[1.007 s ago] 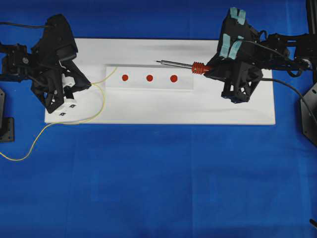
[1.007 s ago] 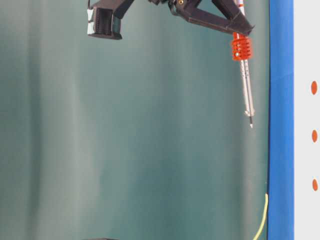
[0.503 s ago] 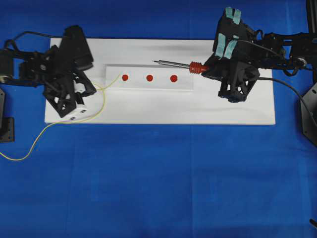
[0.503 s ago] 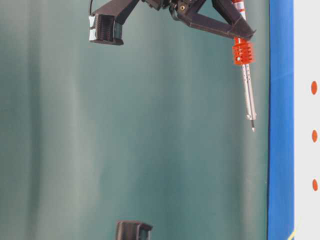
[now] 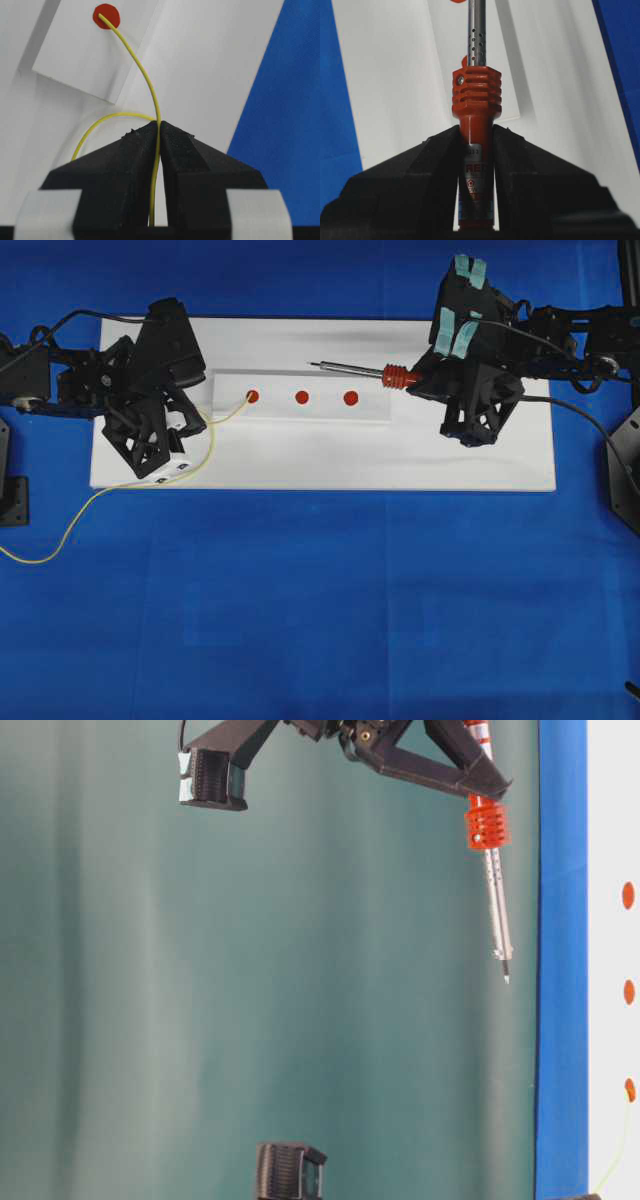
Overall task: Touch the tip of the soldering iron to the tip of the solder at the mark.
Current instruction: 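Move the solder tip to the left red dot and iron tip toward it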
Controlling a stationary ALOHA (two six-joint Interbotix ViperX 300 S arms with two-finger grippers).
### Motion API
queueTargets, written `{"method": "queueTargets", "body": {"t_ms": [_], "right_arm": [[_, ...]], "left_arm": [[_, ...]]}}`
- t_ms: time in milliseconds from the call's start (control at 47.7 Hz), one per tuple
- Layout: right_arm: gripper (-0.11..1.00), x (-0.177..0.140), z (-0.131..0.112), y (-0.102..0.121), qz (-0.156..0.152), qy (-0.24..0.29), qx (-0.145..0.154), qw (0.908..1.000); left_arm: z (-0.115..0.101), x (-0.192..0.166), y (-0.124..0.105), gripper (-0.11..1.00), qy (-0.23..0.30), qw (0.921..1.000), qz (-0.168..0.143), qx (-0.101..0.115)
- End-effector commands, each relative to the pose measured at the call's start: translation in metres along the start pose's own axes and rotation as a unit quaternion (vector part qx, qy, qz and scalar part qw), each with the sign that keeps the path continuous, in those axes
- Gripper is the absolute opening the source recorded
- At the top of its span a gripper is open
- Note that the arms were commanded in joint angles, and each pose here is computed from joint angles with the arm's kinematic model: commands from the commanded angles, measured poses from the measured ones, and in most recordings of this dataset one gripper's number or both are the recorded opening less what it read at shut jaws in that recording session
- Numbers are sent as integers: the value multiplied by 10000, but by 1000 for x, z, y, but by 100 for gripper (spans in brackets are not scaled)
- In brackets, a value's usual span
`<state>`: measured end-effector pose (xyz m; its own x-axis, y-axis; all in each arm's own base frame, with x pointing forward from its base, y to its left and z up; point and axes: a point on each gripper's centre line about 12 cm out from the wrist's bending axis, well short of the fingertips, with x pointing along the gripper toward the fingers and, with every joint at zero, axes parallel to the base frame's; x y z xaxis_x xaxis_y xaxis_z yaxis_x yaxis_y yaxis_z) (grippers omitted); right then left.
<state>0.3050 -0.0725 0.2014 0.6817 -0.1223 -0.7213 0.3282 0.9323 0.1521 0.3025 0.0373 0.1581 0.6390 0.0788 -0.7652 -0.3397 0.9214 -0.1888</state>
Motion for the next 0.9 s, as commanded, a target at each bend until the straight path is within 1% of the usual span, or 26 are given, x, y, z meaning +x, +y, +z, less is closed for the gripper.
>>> {"method": "queueTargets", "body": {"t_ms": [0,231,398,608,881], "right_arm": [[6,-5,12,1,12,-192,-28,9998],[6,-4,13,1,15,-192,-21,9998],[6,3,17,5,40,-147,-51,9999],[6,25,29,12,74,2,-152,9999],[6,58,36,17,62,338,-269,9990]], "left_arm": [[6,-1,-2,1,-109,9999,-37,6],[5,0,-2,1,-87,10000,-30,6],[4,0,-5,1,-69,9999,-61,46],[3,0,-7,1,-56,9999,-78,70],[3,0,-7,1,-56,9999,-78,77]]}}
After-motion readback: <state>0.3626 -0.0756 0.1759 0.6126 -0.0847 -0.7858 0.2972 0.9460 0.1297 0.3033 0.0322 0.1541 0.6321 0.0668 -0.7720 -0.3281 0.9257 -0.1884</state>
